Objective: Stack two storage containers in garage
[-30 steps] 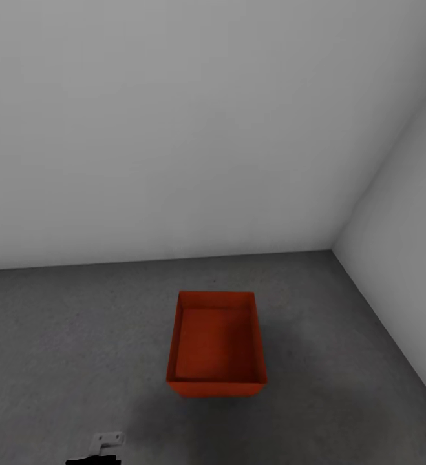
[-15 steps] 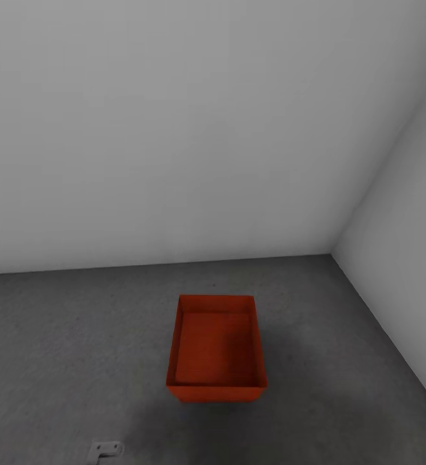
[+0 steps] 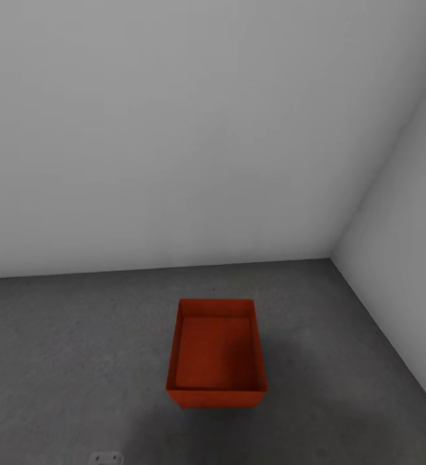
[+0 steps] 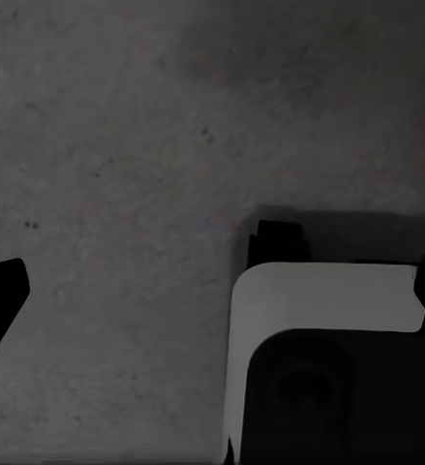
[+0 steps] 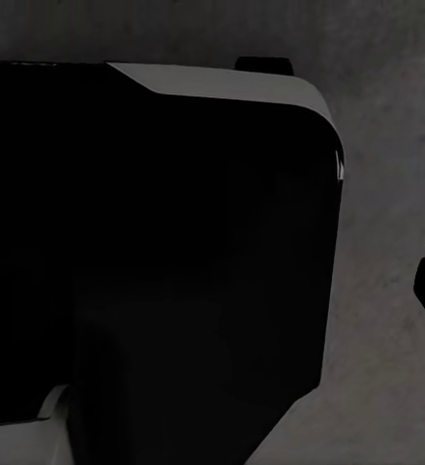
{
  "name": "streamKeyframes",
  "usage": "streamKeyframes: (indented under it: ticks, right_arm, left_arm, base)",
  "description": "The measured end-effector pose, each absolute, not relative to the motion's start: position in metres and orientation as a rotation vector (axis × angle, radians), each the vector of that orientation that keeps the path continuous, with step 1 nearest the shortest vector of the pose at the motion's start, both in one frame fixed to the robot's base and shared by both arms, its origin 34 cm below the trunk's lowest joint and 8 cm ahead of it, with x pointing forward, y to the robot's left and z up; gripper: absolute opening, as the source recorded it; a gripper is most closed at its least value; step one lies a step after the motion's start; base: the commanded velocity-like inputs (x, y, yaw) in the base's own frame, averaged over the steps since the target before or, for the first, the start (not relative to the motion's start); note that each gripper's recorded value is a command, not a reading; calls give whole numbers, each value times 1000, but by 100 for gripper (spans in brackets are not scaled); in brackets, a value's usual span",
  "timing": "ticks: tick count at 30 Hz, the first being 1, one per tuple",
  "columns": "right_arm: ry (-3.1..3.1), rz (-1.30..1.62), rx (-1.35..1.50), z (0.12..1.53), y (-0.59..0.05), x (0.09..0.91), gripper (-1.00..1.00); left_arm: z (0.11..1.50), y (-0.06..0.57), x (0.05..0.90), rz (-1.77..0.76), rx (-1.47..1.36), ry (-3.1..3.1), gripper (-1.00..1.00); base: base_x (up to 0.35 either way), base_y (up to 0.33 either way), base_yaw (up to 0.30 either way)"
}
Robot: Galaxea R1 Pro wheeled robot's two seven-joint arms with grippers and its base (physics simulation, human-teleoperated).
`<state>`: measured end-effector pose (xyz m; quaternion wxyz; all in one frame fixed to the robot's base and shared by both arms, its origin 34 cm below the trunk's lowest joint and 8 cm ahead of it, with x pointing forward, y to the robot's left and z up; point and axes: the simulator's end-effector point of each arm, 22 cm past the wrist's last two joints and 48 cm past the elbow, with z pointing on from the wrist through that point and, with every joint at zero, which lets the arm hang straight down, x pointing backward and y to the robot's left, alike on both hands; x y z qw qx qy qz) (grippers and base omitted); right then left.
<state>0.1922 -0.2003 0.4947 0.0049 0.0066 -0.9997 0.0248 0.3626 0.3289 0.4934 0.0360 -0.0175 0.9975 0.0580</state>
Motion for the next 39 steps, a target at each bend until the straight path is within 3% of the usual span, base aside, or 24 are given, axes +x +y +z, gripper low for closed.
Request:
streamKeyframes:
  ticks: [39]
  right_arm:
    - [-3192, 76, 21, 499, -199, 217, 100]
  left_arm:
    - [496, 297, 313, 119, -32, 3094, 100]
  base:
    - [0, 0, 0]
